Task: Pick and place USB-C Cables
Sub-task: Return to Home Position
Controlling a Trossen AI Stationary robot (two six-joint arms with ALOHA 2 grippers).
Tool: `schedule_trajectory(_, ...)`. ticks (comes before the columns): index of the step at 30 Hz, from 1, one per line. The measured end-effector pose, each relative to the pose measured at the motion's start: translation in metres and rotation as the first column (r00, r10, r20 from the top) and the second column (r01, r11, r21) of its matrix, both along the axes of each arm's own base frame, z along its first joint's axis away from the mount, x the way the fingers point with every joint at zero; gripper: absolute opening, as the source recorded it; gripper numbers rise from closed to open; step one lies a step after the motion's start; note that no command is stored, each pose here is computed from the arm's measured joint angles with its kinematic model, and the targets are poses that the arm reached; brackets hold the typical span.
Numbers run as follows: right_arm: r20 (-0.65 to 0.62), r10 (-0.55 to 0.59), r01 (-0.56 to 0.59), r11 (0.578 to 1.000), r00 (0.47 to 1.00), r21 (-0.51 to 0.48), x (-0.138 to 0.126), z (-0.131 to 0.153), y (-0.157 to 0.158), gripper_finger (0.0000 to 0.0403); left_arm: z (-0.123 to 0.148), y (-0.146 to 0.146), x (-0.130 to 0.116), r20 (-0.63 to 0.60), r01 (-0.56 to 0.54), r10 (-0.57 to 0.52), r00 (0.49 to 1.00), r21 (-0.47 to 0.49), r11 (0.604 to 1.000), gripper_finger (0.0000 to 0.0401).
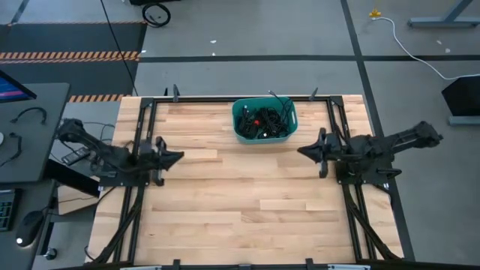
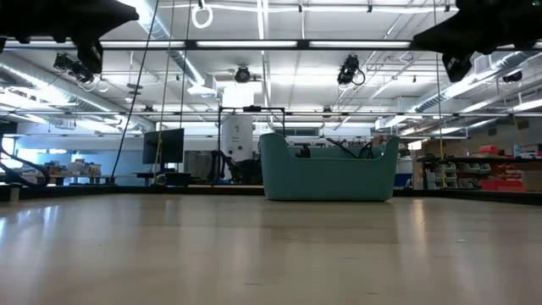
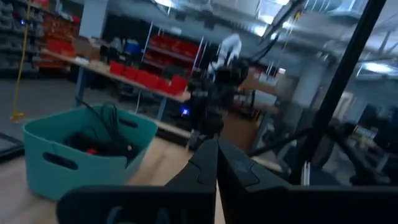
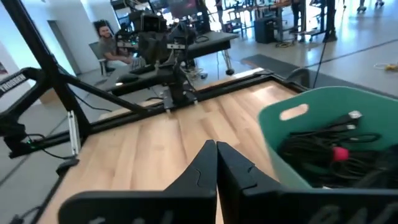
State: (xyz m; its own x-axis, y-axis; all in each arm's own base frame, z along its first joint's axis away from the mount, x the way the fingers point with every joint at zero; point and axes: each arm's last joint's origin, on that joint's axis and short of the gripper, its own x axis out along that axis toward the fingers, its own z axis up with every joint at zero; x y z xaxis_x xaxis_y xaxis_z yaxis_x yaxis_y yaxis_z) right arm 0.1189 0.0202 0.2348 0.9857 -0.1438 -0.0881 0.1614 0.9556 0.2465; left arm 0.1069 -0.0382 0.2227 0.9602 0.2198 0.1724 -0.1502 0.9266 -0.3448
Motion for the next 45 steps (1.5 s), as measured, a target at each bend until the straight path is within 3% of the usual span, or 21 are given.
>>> schedule_trajectory(6,0.029,0.003,-0.001,0.999,1.0,-0.045,-0.026,0.001,-0.008,0.0,-0.002,0.011,-0.019,0.029,-0.014,0.014,0.999,0.009,1.0,0.0003)
schedule_trajectory(12,0.169,0.196,-0.175,0.976,0.966,-0.132,-0.032,-0.018,-0.004,0.0,-0.009,0.014,-0.025,-0.006,-0.006,0.006,1.0,-0.01,1.0,0.0006)
schedule_trajectory(19,0.169,0.126,-0.097,0.981,0.978,-0.17,-0.028,-0.041,-0.008,0.0,-0.012,0.014,-0.025,-0.026,0.002,-0.003,1.0,-0.041,0.999,0.0004)
schedule_trajectory(28,0.092,0.089,-0.073,0.983,0.992,-0.171,-0.024,-0.059,-0.02,0.0,-0.019,0.014,-0.024,-0.101,-0.009,0.01,0.995,0.016,1.0,0.0003)
schedule_trajectory(36,0.149,0.226,-0.206,0.969,0.963,-0.136,-0.022,-0.062,-0.023,0.0,-0.019,0.022,-0.025,-0.113,-0.088,0.101,0.988,0.11,0.99,0.0003)
schedule_trajectory(45,0.183,0.227,-0.204,0.969,0.957,-0.137,-0.022,-0.058,-0.024,0.0003,-0.022,0.039,-0.019,-0.129,0.01,0.007,0.992,0.129,0.992,0.0002)
